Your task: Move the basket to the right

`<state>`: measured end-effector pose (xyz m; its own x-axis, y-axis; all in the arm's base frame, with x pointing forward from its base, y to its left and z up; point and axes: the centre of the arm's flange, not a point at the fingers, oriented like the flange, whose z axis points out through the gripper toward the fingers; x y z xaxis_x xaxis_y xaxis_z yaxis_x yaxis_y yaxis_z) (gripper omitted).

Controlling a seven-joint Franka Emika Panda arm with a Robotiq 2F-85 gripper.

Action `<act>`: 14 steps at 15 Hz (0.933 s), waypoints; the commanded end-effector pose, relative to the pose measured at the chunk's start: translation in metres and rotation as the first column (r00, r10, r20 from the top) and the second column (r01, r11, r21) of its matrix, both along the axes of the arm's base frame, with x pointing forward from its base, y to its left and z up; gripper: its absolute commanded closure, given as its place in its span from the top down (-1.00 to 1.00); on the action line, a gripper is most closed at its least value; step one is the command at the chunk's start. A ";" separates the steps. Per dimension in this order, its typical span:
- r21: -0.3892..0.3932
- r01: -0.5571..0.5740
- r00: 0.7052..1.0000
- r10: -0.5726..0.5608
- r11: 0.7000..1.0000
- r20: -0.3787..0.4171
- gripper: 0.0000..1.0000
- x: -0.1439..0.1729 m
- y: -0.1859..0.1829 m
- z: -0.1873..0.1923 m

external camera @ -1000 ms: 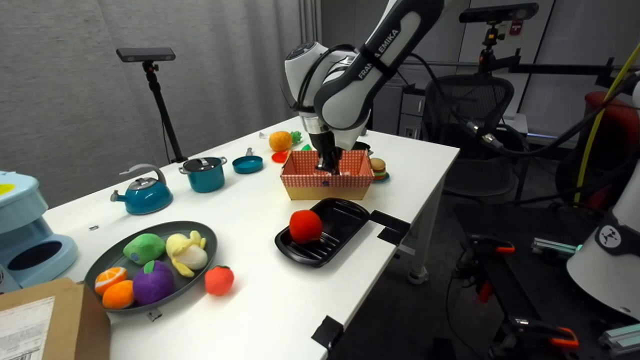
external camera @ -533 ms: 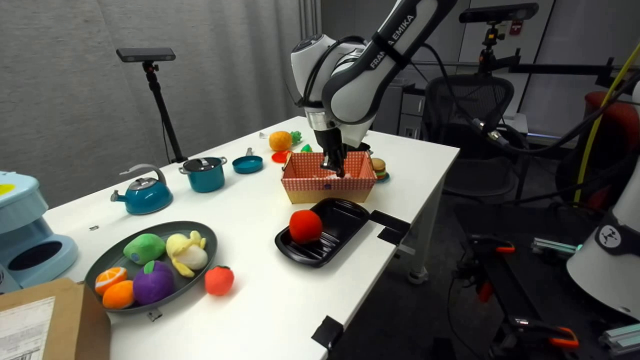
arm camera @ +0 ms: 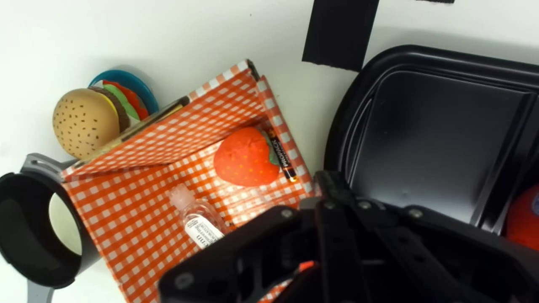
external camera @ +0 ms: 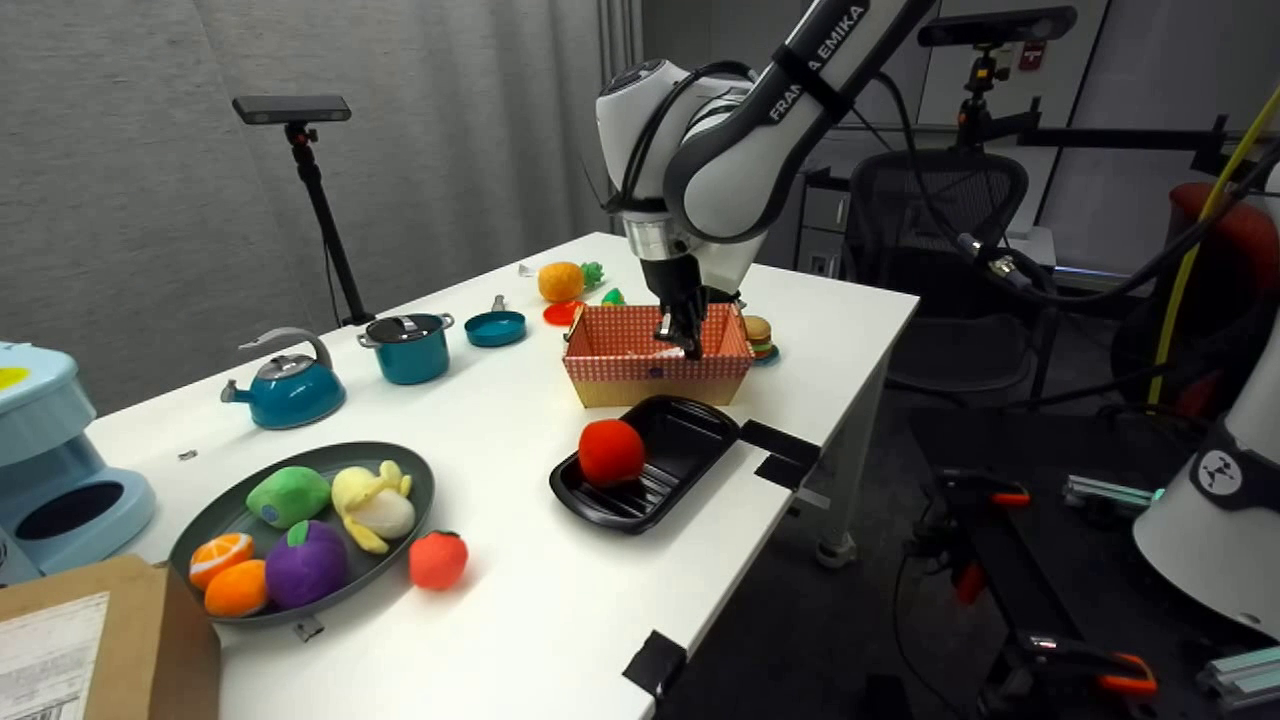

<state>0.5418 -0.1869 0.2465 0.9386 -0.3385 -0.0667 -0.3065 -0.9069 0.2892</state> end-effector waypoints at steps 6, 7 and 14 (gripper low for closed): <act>-0.028 -0.066 0.997 0.067 0.997 0.040 -1.00 -0.019 0.034 0.050; -0.035 -0.079 0.995 0.081 0.996 0.050 -1.00 -0.019 0.038 0.060; -0.092 -0.123 0.985 0.133 0.988 0.114 -1.00 -0.036 0.064 0.123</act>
